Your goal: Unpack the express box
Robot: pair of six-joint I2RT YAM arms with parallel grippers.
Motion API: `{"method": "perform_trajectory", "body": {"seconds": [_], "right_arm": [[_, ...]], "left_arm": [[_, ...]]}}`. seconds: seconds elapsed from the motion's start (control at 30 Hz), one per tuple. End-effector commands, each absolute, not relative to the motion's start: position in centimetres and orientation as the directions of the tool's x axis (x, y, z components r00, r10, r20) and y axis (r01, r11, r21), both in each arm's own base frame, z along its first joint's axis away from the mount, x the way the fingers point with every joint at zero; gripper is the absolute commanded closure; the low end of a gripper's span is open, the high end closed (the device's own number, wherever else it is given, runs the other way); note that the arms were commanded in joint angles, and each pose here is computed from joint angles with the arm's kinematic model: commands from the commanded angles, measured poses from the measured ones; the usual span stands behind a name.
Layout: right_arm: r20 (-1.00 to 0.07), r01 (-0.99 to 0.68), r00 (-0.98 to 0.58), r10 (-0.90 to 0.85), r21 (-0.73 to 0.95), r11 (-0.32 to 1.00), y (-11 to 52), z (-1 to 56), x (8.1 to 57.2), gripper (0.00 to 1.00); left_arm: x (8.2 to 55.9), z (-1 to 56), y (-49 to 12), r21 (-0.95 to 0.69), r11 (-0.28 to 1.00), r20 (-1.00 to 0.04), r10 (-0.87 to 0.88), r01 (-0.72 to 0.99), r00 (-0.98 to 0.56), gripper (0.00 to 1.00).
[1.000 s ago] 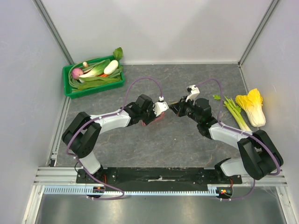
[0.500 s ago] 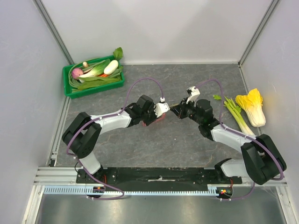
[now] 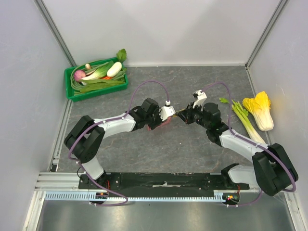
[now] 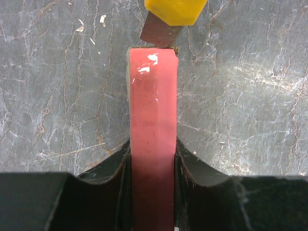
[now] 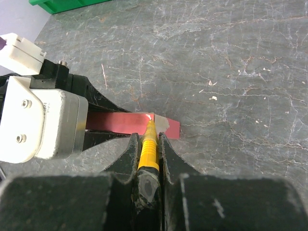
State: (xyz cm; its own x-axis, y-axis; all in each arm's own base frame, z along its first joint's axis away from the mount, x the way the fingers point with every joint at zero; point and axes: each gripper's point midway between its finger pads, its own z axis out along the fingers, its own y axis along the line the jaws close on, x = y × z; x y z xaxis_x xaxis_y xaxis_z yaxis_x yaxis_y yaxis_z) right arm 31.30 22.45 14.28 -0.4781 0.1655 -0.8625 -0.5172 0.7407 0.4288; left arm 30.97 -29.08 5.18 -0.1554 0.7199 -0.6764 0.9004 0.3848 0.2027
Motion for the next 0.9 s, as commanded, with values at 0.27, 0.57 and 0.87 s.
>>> {"method": "perform_trajectory", "body": {"seconds": [0.27,0.57,0.87], "right_arm": [[-0.847,-0.421,-0.479,0.232,0.453,0.786,21.5,16.2,32.7,1.0],[-0.829,-0.317,-0.437,0.349,0.505,0.803,19.3,20.0,35.9,0.93],[-0.74,-0.128,-0.518,0.429,0.563,0.817,16.2,15.2,38.3,0.85]], "left_arm": [[31.3,5.0,-28.9,0.177,0.405,-0.667,0.72,0.897,-0.194,0.64],[31.6,8.4,-31.6,0.106,0.351,-0.719,0.674,0.93,-0.172,0.44],[33.2,13.5,-32.5,0.159,0.382,-0.792,0.6,0.911,-0.114,0.04]]}}
